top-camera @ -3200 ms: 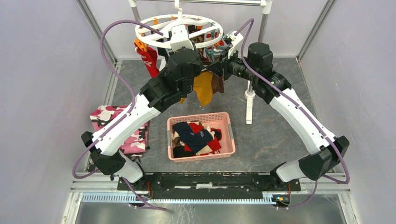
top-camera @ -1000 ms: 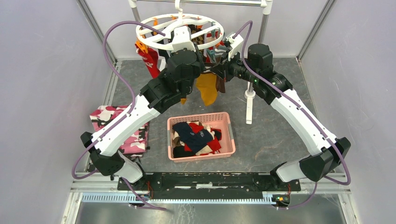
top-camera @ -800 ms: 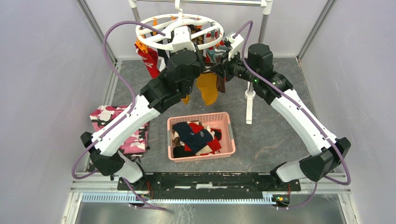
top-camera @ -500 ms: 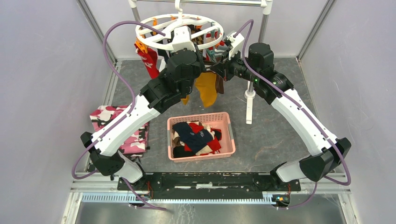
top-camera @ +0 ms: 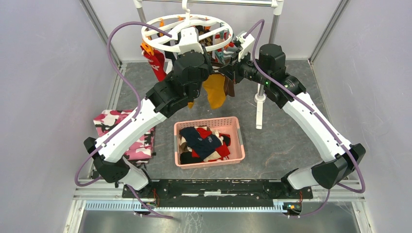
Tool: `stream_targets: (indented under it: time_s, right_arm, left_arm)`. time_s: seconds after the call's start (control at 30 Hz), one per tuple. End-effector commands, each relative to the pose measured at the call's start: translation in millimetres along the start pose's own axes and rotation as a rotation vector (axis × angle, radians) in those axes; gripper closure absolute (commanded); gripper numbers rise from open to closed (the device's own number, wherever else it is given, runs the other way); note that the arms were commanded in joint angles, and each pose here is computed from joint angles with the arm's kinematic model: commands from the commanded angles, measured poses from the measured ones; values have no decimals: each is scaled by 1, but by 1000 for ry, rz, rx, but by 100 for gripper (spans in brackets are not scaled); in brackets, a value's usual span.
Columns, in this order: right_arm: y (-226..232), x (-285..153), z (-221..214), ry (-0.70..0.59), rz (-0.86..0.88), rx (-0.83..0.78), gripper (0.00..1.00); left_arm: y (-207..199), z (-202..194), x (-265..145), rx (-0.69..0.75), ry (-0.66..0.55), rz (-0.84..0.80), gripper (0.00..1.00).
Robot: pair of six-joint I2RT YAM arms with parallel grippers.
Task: Clip the socks to the hanger
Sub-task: Clamp the sock onto the hanger.
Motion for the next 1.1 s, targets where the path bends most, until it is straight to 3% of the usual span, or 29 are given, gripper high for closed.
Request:
stream_targets:
  time_s: [0.0, 1.07]
  right_arm:
    - [1, -7, 9, -34, -4, -25, 100]
    - [10, -8, 10, -30, 20, -43, 100]
  left_arm:
    - [-3, 22, -9, -65, -52, -28, 98]
    - [-2, 18, -6, -96, -62, 2, 98]
Point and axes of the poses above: each gripper's point midway between its finger pads, its own x axis out along the fingers, its own y axis along the line the jaws close on, z = x × y, the point moved 6 cm from there along -x, back along the fingers, and after that the axes turned 12 degrees about -x, right-handed, at the moved point
